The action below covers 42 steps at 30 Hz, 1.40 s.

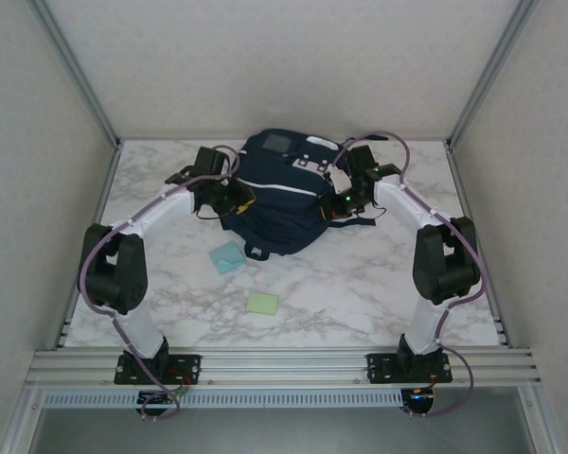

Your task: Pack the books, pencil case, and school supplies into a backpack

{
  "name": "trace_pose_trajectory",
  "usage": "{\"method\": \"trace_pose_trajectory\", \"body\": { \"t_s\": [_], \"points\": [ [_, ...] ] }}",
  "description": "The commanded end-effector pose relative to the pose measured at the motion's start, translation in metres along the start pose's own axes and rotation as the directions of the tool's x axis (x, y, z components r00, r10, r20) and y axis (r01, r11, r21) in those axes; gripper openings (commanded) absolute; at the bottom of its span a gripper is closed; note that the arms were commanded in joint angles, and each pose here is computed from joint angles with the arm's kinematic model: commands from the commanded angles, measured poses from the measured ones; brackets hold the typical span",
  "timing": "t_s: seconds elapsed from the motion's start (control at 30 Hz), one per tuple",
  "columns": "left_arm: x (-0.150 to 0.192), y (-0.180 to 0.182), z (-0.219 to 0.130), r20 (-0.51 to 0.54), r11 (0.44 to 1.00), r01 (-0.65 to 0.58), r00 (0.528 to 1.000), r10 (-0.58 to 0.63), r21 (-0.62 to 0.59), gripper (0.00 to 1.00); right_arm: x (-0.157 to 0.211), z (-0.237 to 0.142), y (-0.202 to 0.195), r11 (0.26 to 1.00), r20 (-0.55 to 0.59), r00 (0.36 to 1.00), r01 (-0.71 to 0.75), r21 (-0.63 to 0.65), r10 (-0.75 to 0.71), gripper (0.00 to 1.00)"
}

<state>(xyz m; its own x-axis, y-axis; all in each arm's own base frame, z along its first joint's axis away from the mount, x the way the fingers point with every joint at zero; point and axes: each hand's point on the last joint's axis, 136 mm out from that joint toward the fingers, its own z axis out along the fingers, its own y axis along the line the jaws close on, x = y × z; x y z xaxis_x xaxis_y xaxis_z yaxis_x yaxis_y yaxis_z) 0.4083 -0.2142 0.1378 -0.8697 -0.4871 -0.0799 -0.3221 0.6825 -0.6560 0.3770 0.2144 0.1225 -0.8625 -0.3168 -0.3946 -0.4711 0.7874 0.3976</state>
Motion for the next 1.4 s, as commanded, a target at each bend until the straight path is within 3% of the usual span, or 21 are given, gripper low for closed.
{"method": "trace_pose_trajectory", "body": {
  "t_s": [0.0, 0.07, 0.13, 0.4, 0.6, 0.7, 0.73, 0.9, 1.13, 1.37],
  "points": [
    [-0.03, -0.01, -0.017, 0.091, 1.0, 0.0, 0.996, -0.002, 0.02, 0.7, -0.01, 0.008, 0.025, 0.991, 0.044, 0.999, 0.004, -0.136, 0.002, 0.0],
    [-0.025, -0.02, -0.029, 0.133, 0.998, 0.038, 0.99, -0.045, 0.057, 0.91, -0.015, 0.016, 0.034, 0.987, 0.063, 0.998, 0.012, -0.162, -0.002, 0.0],
    [-0.017, -0.027, -0.038, 0.151, 0.989, 0.098, 0.982, -0.115, 0.113, 0.93, -0.019, 0.021, 0.043, 0.985, 0.074, 0.997, 0.032, -0.168, -0.019, 0.0],
    [0.038, -0.018, -0.032, 0.145, 0.896, 0.374, 0.899, -0.414, 0.24, 0.88, -0.026, 0.036, 0.08, 0.972, 0.083, 0.993, 0.095, -0.213, -0.079, 0.0],
    [0.051, -0.02, 0.003, 0.116, 0.895, 0.396, 0.898, -0.424, 0.205, 0.79, -0.012, 0.039, 0.1, 0.96, 0.06, 0.994, 0.105, -0.26, -0.093, 0.0],
    [0.052, -0.016, 0.02, 0.11, 0.9, 0.396, 0.901, -0.419, 0.18, 0.71, -0.001, 0.041, 0.102, 0.96, 0.039, 0.995, 0.102, -0.262, -0.096, 0.0],
    [0.051, -0.014, 0.024, 0.115, 0.904, 0.391, 0.904, -0.412, 0.172, 0.63, 0.004, 0.042, 0.1, 0.962, 0.025, 0.995, 0.103, -0.253, -0.1, 0.0],
    [0.045, -0.004, 0.036, 0.132, 0.917, 0.378, 0.91, -0.394, 0.131, 0.0, 0.026, 0.045, 0.069, 0.988, -0.05, 0.991, 0.122, -0.092, -0.127, 0.0],
    [0.04, -0.009, 0.017, 0.162, 0.929, 0.34, 0.918, -0.362, 0.146, 0.0, 0.021, 0.029, -0.022, 0.952, -0.086, 0.993, 0.104, 0.288, -0.083, 0.0],
    [0.045, -0.007, 0.008, 0.157, 0.932, 0.331, 0.922, -0.352, 0.148, 0.0, -0.01, 0.01, -0.065, 0.904, -0.034, 0.998, 0.064, 0.422, -0.054, 0.0]
  ]
}}
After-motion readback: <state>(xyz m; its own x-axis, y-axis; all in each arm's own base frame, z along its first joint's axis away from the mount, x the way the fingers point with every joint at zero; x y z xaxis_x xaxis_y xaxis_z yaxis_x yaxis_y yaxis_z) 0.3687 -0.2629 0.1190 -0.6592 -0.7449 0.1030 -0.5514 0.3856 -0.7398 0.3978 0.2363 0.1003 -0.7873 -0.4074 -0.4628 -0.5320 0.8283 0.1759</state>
